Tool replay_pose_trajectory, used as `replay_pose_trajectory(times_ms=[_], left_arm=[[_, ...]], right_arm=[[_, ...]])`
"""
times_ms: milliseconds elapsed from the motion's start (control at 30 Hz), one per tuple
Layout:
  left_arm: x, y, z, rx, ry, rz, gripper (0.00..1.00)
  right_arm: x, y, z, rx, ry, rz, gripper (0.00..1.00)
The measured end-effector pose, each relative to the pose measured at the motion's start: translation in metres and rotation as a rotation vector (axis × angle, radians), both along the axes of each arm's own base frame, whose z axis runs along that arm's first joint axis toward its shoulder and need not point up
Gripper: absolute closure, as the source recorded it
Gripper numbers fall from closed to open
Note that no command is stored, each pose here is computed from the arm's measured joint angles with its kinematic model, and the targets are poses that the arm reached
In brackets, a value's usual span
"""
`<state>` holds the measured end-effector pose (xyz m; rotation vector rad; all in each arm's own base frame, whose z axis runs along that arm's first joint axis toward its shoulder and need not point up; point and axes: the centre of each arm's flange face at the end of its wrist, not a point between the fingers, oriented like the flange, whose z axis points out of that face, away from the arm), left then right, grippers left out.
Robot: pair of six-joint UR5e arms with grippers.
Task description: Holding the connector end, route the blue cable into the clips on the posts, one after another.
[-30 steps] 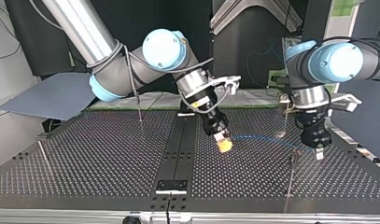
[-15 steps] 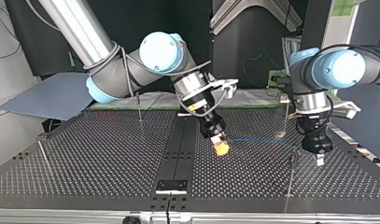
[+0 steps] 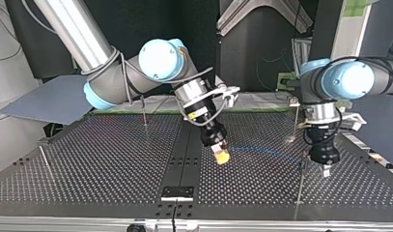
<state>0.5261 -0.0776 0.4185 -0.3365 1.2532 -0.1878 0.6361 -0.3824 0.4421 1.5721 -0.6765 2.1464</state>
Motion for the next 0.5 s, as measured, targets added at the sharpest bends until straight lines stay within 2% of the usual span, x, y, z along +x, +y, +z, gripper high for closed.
replay_pose_trajectory(times_ms=[267,367,500], left_arm=[[0.011,0.007,0.008,-0.029,-0.036,-0.006,1.0],[0.018,0.008,0.012,-0.042,-0.05,-0.02,1.0],[0.028,0.009,0.006,-0.048,-0.04,-0.03,1.0]], right_arm=[[-0.003,-0.007,-0.001,-0.003,0.001,-0.001,1.0],[-0.005,-0.014,-0.006,0.0,0.006,-0.006,1.0],[-0.006,-0.027,-0.023,0.013,0.024,-0.015,1.0]])
